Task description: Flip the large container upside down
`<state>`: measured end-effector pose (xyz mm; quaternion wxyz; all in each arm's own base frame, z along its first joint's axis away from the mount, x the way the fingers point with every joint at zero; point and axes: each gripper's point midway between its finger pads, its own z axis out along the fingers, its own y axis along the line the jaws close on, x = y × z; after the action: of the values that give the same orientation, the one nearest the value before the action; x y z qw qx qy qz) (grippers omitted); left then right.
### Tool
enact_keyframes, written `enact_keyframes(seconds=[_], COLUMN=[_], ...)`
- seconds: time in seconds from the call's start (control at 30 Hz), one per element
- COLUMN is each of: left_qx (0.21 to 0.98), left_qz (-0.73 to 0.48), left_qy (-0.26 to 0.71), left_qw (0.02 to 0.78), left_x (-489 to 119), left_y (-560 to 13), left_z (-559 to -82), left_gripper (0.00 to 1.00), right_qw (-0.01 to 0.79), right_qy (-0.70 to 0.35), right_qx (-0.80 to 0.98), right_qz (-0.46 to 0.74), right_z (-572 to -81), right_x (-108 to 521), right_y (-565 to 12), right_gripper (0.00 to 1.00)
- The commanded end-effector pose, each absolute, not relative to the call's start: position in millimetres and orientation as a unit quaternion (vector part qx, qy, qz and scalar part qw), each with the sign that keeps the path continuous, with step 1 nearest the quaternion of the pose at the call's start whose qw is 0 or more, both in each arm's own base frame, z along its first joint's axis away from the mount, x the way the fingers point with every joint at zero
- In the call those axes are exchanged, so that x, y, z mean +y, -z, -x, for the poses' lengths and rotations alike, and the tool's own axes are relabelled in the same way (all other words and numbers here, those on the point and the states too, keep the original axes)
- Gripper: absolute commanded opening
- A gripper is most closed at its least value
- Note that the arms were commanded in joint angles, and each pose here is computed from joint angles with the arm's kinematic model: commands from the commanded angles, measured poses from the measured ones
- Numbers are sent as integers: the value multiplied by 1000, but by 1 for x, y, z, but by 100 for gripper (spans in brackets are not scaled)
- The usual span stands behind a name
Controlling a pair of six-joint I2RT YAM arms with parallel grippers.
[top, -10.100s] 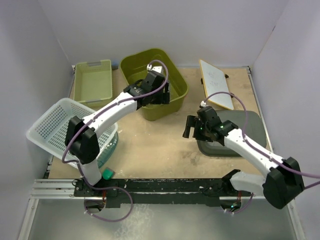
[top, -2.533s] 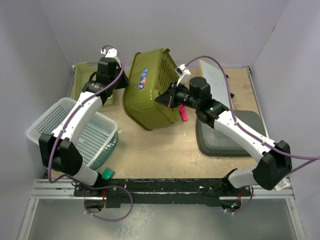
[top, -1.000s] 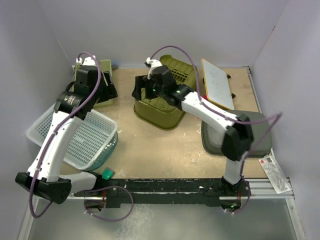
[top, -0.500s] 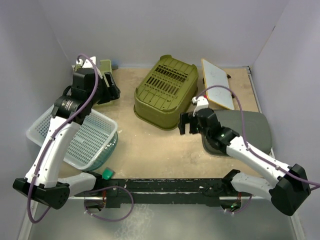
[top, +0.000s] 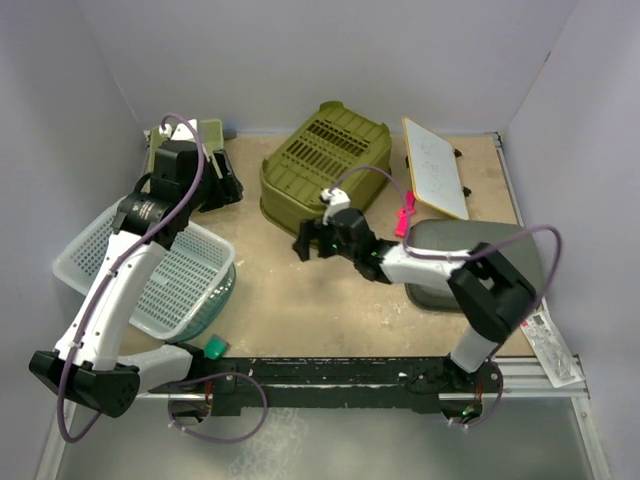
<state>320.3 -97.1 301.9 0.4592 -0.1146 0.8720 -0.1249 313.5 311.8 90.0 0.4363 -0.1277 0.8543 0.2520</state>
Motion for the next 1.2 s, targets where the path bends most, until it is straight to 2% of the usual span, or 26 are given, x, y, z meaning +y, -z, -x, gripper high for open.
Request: enact_keyframes(seconds=[0.0,0.17,0.4,0.57,0.67,0.77,0.93,1.07,1.17], left_qx=[855,851,851,848,850,850,858,852,848], left_qz=[148,164,175,178,179,187,186,195,200], left_qy=[116,101,101,102,98,93,58,35,21], left_qw=[484,488,485,488,486,483,476,484,490], left_x=[-82,-71,-71,-71,-69,-68,-58,-49,-43], left_y=[-320,-319,-304,-302,-298,-288,-281,-285,-285], left_z=[-314,-300,-302,-303,-303,-305,-306,-308,-306], left_gripper=[65,65,65,65,65,65,65,65,65], right_qw=[518,531,502,473,467,486,522,506,504], right_qy=[-416,-430,-327,-345,-345,-332,-368,-428,-424], right_qx=[734,709,780,796,800,794,753,724,726], right_qz=[142,174,178,155,151,152,160,190,198], right_z=[-349,-342,-328,-314,-327,-363,-411,-403,-387], right_x=[401,406,357,352,368,394,449,476,461], right_y=[-206,-218,-161,-126,-116,-126,-169,-187,-181], right_gripper=[100,100,100,100,100,100,100,100,100])
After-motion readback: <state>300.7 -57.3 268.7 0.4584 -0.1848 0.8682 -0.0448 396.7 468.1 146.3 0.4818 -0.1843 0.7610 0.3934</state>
